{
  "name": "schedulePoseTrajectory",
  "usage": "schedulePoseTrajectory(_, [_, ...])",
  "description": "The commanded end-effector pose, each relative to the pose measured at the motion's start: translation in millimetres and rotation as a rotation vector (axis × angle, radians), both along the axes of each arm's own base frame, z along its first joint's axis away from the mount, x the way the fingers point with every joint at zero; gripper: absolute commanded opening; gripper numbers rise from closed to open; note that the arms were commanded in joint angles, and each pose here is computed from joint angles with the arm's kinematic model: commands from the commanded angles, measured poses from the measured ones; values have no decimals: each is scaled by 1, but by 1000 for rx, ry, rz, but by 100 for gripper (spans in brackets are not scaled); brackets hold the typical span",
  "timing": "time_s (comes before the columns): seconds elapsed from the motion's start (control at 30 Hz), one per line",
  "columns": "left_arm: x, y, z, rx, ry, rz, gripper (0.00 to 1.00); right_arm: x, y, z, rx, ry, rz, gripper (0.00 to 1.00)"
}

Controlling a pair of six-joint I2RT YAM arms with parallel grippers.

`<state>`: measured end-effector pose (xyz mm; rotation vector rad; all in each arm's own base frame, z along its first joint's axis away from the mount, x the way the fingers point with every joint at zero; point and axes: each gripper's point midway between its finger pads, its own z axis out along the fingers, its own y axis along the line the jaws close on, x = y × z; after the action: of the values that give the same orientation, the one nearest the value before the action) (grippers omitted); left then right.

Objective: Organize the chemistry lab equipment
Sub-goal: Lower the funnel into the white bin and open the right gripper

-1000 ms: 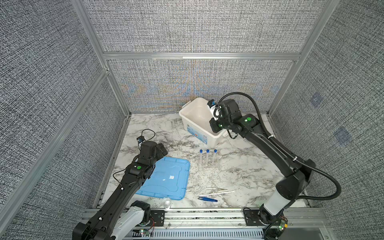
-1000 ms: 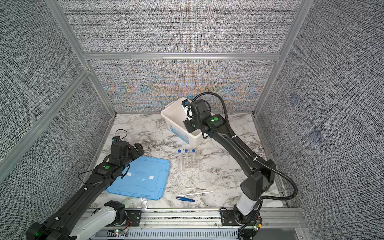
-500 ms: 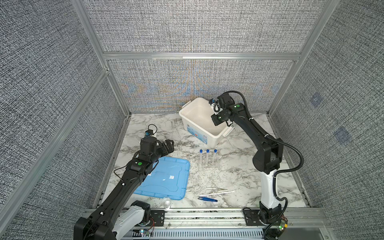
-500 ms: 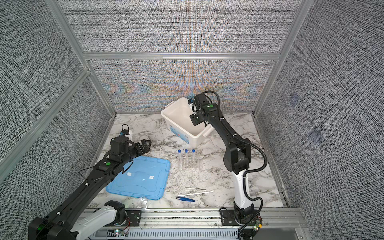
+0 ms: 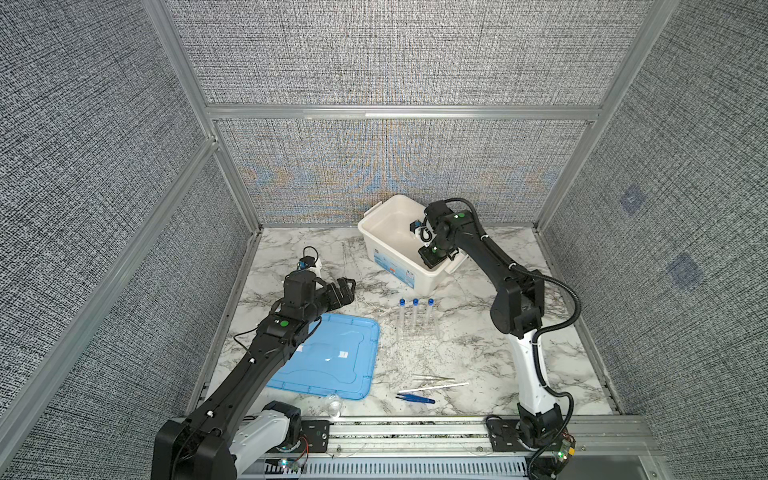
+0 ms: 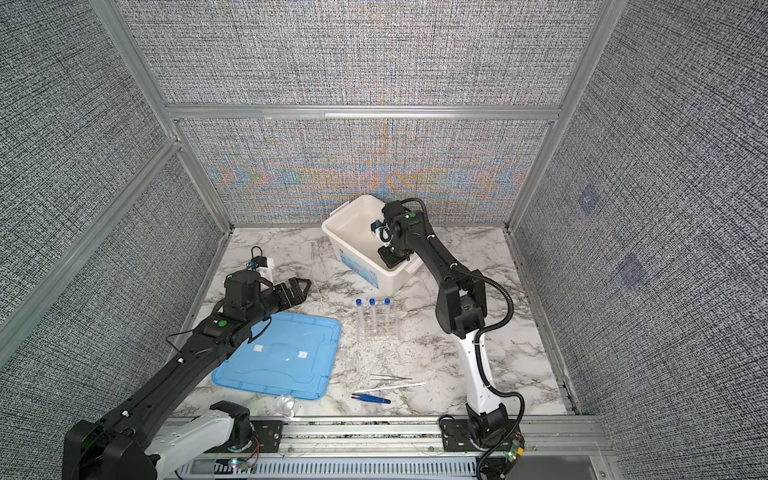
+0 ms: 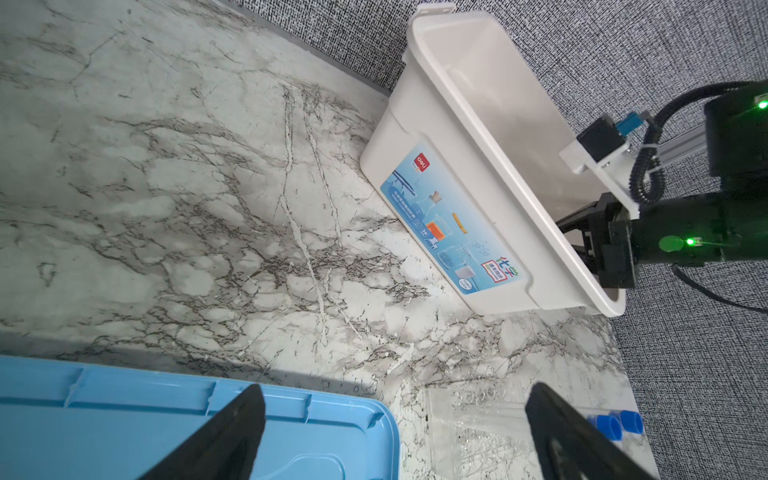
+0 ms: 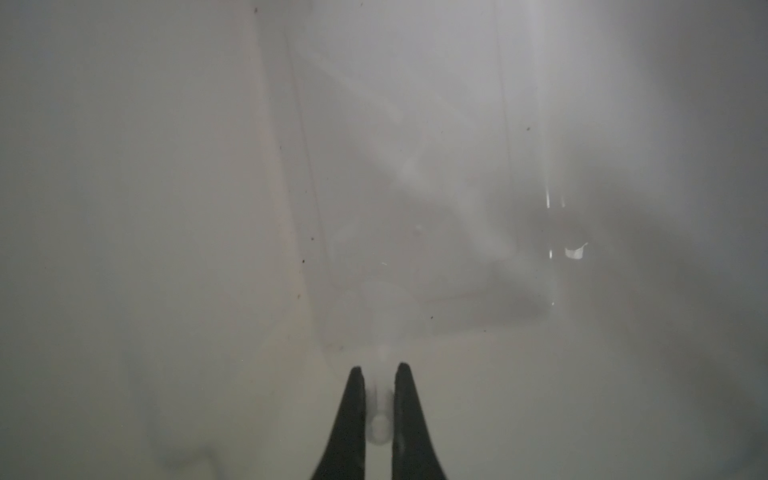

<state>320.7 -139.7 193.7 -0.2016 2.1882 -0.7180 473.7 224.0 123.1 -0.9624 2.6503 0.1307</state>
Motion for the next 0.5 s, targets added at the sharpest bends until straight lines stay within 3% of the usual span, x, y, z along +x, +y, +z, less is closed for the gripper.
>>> schedulePoseTrajectory(0.0, [4, 0, 6, -15, -25, 9, 99, -12, -8, -6, -37, 38, 20, 0])
schedulePoseTrajectory(0.33, [13, 0, 4, -21, 1, 40, 99, -1, -3, -14, -18, 12, -8, 6])
schedulePoseTrajectory(0.47, [13, 8, 0, -6, 14, 84, 99, -1, -6, -11, -18, 4, -41, 13])
